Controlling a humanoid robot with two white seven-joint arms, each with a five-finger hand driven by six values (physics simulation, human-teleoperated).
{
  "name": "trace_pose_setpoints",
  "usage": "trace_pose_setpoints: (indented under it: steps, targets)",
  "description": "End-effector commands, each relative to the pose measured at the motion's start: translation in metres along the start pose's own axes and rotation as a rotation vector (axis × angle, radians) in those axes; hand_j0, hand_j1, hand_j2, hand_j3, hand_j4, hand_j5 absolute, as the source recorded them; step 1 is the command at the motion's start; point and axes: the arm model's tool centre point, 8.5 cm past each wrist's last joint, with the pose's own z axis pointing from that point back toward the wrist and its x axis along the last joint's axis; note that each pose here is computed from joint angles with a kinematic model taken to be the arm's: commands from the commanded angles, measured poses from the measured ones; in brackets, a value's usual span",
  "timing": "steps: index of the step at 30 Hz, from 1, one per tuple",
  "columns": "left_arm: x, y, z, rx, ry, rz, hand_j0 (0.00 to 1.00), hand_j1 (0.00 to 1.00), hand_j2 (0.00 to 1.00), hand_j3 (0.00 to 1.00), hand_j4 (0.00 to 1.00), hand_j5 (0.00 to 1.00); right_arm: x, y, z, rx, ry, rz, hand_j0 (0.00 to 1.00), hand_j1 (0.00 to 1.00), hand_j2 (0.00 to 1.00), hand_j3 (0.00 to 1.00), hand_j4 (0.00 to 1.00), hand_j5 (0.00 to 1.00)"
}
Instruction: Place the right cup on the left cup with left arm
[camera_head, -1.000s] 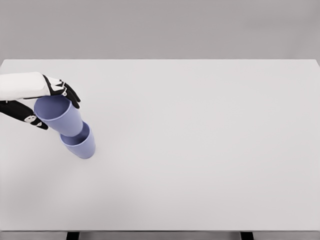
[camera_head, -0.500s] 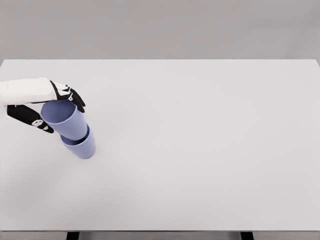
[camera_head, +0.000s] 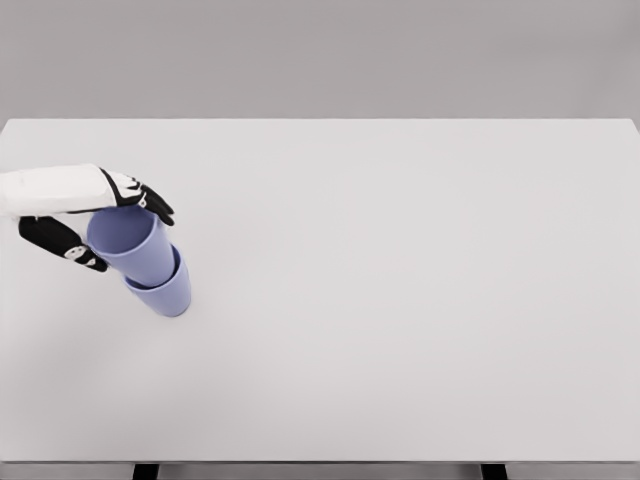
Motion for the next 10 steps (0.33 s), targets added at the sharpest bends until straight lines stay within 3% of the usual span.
trace_pose_setpoints:
  steps: [1, 5, 10]
  targets:
    - [0.0, 0.001, 0.0, 0.004, 0.001, 0.002, 1.0, 1.0, 1.0, 1.0, 1.0, 1.0, 0.0, 0.0, 0.0, 0.0, -0.001, 0.0, 1.0, 1.0, 1.0, 1.0, 1.0, 1.0]
    - [-0.002, -0.002, 0.005, -0.007, 0.017, 0.007, 1.0, 1.0, 1.0, 1.0, 1.0, 1.0, 0.0, 0.0, 0.0, 0.0, 0.001, 0.0, 1.0, 1.0, 1.0, 1.0, 1.0, 1.0]
    - [-0.018, 0.002, 0.04, -0.008, 0.123, 0.022, 1.0, 1.0, 1.0, 1.0, 1.0, 1.0, 0.0, 0.0, 0.0, 0.0, -0.001, 0.0, 1.0, 1.0, 1.0, 1.0, 1.0, 1.0]
